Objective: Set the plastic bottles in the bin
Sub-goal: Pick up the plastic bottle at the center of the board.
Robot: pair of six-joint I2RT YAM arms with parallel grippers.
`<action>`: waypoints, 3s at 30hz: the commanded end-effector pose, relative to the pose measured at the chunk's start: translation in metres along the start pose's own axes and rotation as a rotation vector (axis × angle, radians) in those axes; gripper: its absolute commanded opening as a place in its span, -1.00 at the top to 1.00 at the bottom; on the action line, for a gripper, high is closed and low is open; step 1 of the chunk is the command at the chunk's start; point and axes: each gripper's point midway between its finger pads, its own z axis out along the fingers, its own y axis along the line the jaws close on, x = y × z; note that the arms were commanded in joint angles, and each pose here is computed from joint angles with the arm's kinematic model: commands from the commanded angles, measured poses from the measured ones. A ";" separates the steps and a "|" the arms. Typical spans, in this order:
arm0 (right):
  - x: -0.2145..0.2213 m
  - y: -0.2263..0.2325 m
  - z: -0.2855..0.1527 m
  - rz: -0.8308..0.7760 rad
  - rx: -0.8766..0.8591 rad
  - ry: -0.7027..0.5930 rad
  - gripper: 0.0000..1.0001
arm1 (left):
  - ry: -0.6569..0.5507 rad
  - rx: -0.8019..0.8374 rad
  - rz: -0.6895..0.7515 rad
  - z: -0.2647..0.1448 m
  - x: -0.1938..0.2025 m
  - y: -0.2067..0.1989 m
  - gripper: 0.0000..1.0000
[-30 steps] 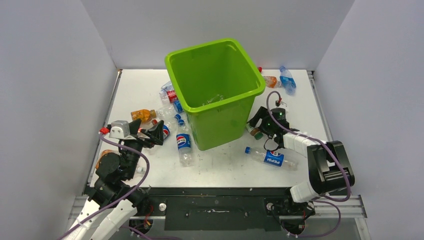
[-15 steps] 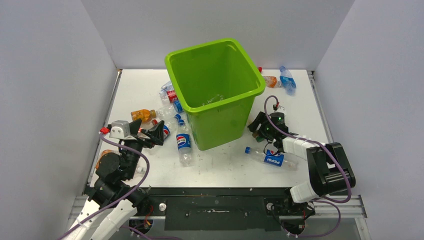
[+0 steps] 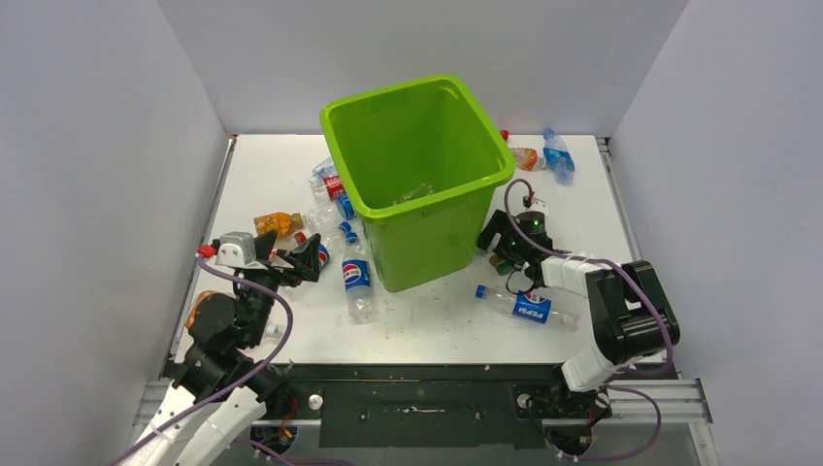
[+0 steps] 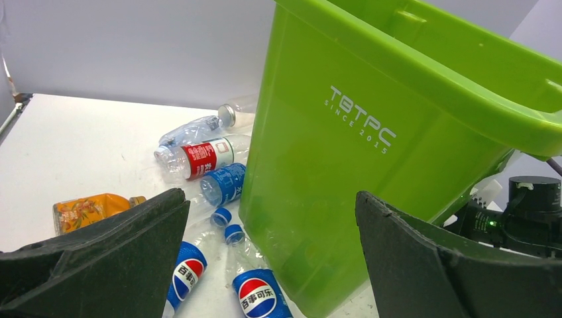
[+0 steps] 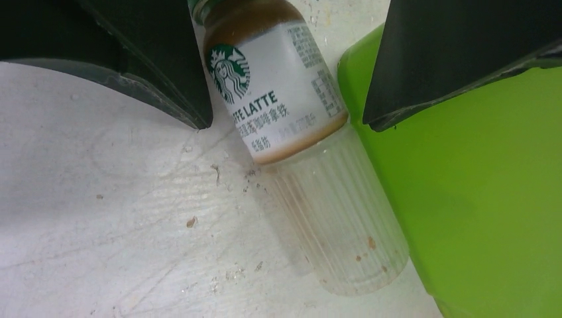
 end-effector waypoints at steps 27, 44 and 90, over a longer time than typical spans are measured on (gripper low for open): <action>-0.134 0.005 -0.220 0.225 0.095 -0.614 0.89 | -0.178 -0.080 -0.145 -0.011 -0.055 0.012 -0.92; -0.108 0.200 -0.486 -0.120 -1.378 -0.807 0.89 | -0.136 0.952 -0.715 -0.046 -0.173 -0.184 -0.92; -0.142 0.236 -0.556 -0.142 -1.636 -0.837 0.89 | -0.066 1.333 -0.367 -0.061 -0.126 -0.431 -0.93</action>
